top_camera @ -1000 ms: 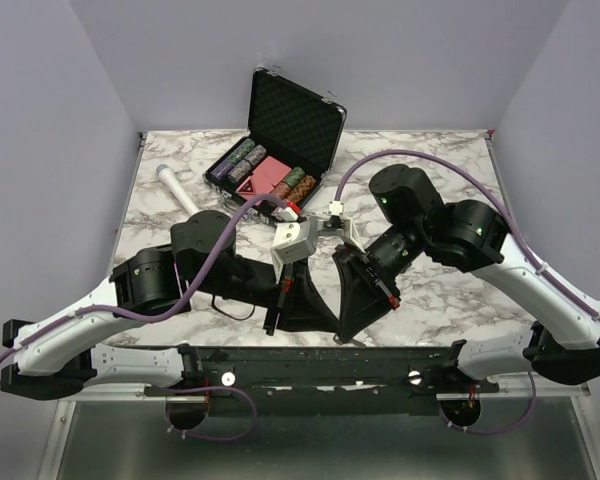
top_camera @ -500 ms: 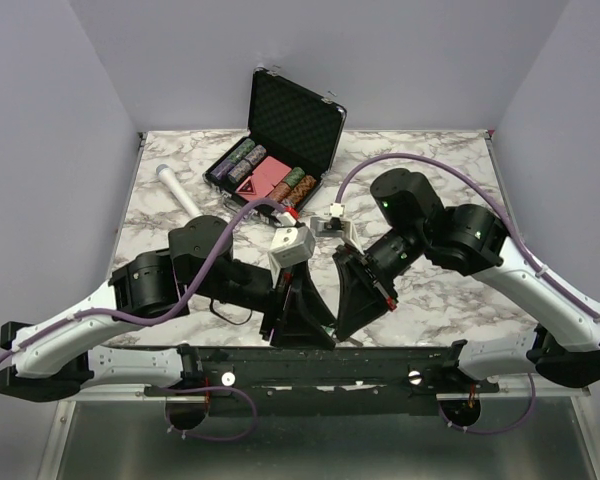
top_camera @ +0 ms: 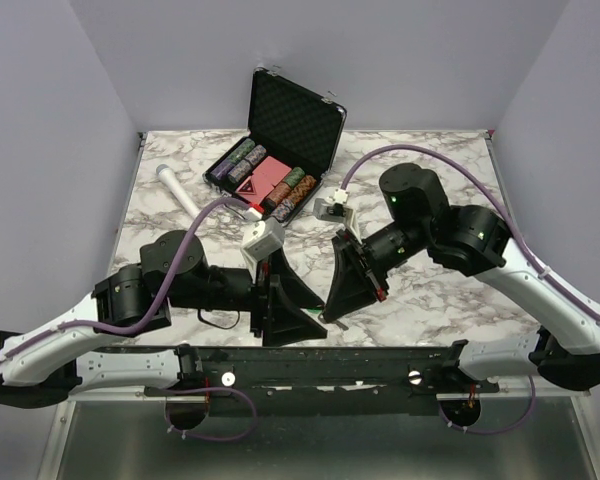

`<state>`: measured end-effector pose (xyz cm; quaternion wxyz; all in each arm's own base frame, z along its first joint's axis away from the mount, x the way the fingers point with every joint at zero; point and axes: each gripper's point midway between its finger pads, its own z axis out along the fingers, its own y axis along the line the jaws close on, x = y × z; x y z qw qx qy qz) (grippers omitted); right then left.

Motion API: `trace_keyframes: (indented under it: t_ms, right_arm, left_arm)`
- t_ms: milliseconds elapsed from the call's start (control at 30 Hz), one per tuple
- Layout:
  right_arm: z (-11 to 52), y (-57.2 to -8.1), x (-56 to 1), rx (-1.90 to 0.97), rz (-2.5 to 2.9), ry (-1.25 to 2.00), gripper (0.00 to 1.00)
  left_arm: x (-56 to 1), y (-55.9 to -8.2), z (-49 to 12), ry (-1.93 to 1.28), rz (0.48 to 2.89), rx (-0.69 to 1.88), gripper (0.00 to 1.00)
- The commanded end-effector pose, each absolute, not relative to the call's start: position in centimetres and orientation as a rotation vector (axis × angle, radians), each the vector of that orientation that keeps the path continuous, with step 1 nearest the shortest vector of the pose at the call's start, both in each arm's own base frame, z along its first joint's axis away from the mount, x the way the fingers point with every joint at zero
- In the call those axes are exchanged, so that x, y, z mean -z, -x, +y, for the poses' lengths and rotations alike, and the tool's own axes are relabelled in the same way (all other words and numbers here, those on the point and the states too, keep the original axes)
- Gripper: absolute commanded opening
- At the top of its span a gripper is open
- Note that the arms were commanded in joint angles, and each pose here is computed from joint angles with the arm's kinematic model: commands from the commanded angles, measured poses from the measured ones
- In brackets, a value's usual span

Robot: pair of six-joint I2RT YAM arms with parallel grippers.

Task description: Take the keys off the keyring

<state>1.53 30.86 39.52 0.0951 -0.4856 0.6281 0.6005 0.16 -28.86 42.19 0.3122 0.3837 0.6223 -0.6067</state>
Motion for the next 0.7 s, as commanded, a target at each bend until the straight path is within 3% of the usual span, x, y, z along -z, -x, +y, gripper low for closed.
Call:
trace_keyframes:
  t_ms: [0,267,667]
  right_arm:
    - [31.9,-2.9,-41.6,-1.74,1.718,1.364,0.01]
    - [31.7,-3.0,-42.7,-1.732,1.69,1.318,0.01]
    - [31.1,-4.7,-43.2,-1.629,1.657,1.135,0.01]
  left_arm:
    - [-41.8,-3.6,-29.1,-0.77,1.704,1.493,0.69]
    - [-43.6,-6.2,-27.4,-0.54,1.643,1.448,0.74]
    - [-47.3,-6.2,-24.2,-0.359,1.447,1.548,0.72]
